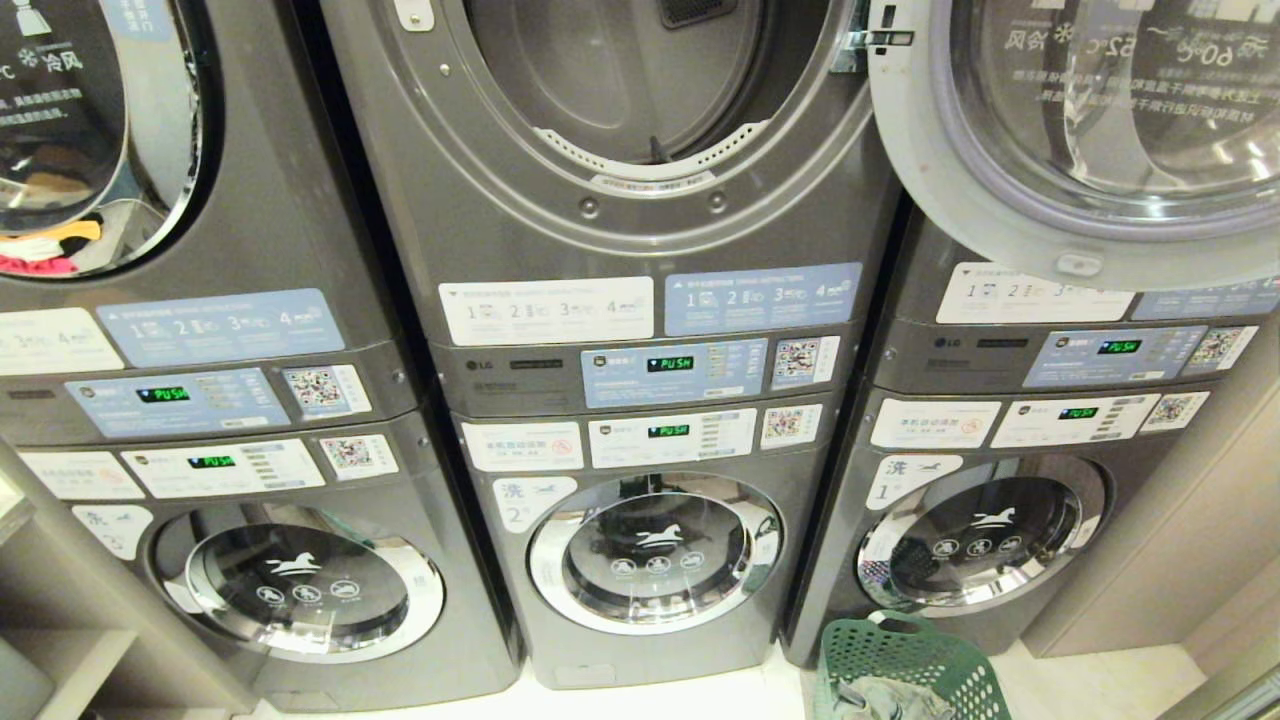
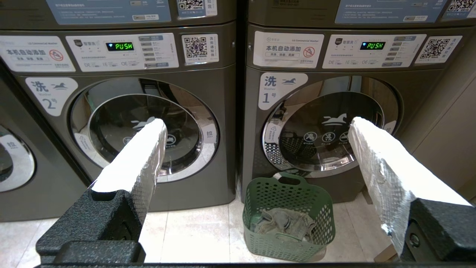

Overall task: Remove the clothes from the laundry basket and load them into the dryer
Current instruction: Take the clothes out of the basket

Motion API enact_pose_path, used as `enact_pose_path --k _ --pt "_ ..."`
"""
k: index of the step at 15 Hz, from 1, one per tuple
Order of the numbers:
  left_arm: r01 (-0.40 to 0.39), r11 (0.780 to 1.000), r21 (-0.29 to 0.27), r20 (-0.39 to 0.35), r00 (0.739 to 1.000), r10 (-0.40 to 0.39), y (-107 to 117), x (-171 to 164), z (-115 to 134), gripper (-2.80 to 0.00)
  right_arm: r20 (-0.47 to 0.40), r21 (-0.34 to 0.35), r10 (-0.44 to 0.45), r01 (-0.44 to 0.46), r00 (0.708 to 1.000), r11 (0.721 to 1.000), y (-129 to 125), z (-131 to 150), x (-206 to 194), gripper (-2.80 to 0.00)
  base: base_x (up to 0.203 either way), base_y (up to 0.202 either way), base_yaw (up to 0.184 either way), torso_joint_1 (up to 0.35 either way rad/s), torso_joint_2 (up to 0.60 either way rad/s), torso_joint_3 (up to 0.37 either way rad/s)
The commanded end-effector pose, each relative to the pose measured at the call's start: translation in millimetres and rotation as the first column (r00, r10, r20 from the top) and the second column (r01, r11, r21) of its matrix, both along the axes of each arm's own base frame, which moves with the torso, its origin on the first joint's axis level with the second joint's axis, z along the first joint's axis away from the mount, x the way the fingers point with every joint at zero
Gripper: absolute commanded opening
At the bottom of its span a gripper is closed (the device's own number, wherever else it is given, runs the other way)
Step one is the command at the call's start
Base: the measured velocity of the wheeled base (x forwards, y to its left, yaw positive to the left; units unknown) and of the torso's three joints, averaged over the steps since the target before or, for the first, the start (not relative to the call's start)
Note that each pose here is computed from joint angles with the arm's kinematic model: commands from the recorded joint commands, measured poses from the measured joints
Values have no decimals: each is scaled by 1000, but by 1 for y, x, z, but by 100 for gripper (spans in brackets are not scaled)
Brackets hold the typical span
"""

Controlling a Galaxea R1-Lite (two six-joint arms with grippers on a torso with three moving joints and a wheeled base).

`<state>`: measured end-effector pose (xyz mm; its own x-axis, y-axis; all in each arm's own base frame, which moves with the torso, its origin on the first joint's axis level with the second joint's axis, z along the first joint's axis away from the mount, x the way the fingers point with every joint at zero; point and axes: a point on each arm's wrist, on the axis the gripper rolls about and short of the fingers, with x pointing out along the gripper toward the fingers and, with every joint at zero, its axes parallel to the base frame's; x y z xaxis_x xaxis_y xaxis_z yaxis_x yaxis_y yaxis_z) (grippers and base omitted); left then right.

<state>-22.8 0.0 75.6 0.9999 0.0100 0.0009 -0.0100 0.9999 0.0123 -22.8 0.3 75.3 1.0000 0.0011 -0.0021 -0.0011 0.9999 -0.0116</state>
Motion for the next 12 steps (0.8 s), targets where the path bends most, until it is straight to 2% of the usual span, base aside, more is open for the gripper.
enact_pose_path --k 1,12 --pt "-1 1000 0 1 1000 1 0 0 0 -280 -1 -1 0 0 1000 1000 0 0 0 0 0 0 0 0 0 0" --pt "-1 1000 0 1 1000 1 0 0 0 -280 -1 -1 0 0 1000 1000 0 0 0 0 0 0 0 0 0 0"
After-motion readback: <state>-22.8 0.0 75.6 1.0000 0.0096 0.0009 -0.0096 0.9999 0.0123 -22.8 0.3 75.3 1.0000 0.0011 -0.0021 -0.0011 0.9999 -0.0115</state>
